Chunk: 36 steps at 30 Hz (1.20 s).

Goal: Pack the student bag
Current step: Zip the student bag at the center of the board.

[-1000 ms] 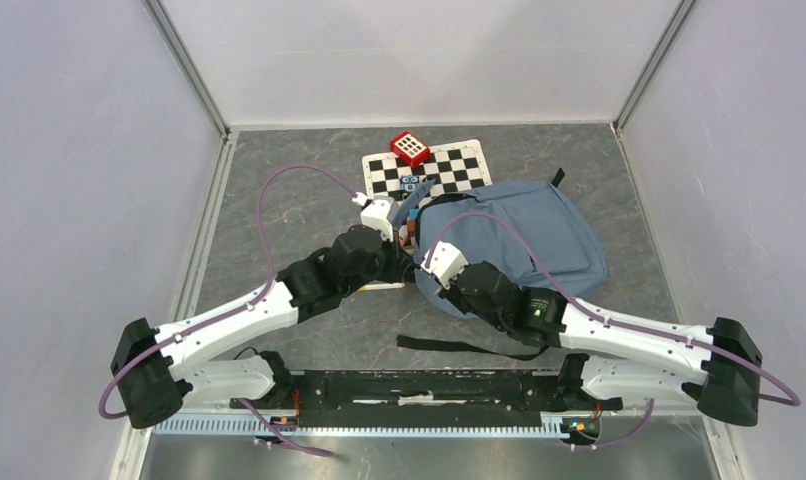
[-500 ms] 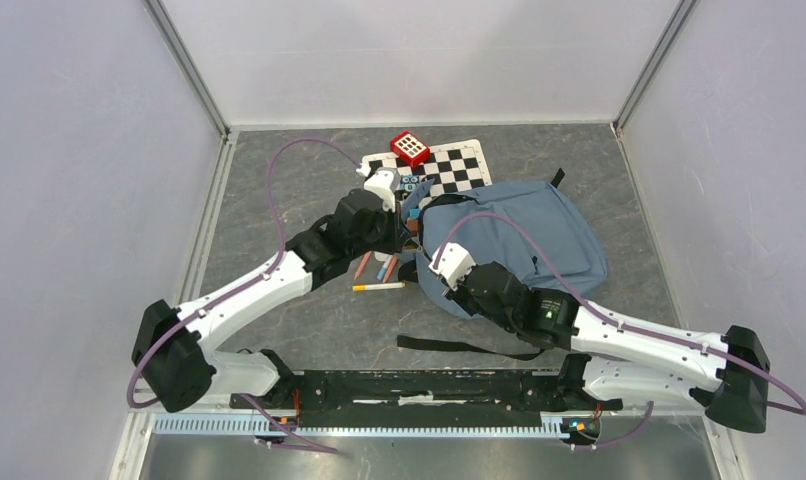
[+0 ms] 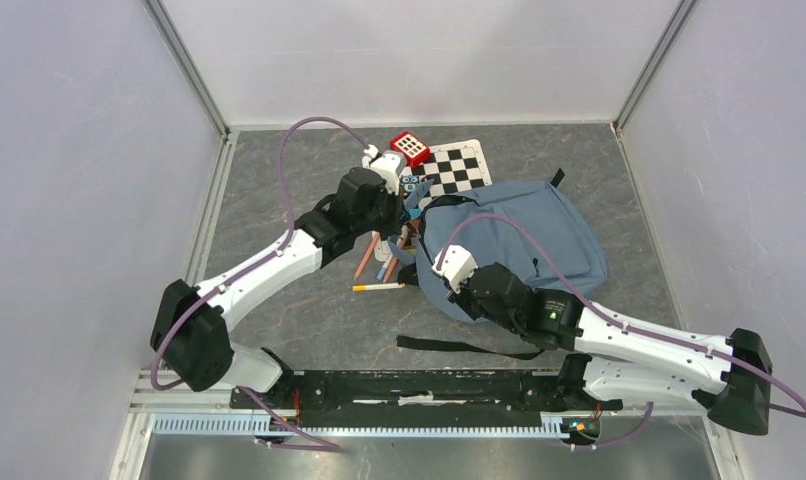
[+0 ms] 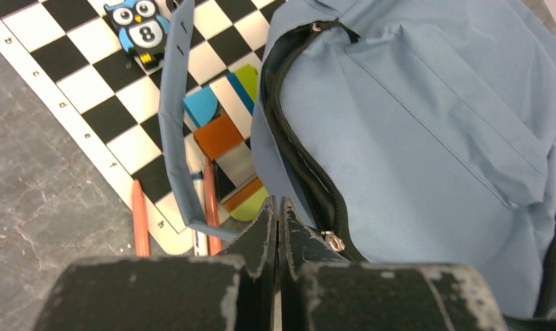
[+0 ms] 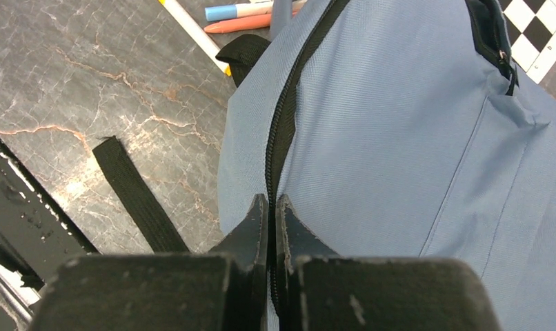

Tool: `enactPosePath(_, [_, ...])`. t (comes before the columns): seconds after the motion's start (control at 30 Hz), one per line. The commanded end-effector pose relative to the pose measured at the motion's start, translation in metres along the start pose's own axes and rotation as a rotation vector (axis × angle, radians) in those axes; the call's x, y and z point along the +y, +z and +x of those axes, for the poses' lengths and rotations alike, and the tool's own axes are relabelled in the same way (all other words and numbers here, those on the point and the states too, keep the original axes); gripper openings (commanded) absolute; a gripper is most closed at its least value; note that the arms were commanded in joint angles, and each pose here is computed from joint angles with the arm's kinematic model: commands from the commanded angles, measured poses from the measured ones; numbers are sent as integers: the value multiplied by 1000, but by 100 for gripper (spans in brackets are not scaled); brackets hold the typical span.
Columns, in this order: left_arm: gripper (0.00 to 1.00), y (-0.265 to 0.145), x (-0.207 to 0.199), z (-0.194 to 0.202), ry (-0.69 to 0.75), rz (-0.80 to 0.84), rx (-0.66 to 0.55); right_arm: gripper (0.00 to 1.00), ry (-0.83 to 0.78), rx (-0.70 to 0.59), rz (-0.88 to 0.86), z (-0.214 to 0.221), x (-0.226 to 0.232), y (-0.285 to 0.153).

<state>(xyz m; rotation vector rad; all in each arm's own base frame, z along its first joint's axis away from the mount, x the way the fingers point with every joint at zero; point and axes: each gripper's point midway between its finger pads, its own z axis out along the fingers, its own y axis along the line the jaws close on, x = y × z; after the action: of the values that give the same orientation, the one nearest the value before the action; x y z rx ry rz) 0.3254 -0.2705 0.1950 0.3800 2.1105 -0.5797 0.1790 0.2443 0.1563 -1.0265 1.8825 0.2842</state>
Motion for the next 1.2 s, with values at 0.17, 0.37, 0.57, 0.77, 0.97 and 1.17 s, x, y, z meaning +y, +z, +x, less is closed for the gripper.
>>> enactPosePath(0.17, [2, 24, 46, -90, 125, -134, -216, 0, 10, 107, -154, 24, 24, -25])
enactPosePath(0.37, [2, 47, 48, -109, 138, -116, -245, 0, 37, 121, -180, 28, 28, -33])
enactPosePath(0.57, [2, 68, 44, -103, 142, -76, -211, 0, 48, 90, -184, 17, 28, -36])
enactPosePath(0.77, [2, 55, 9, -88, 128, 127, -210, 13, 133, -4, -25, -19, 0, -37])
enactPosePath(0.97, [2, 34, -6, -70, 108, 220, -217, 72, 212, -87, 144, -63, -31, -34])
enactPosePath(1.17, [2, 33, -5, -58, 83, 226, -187, 87, 204, -133, 183, -82, -35, 0])
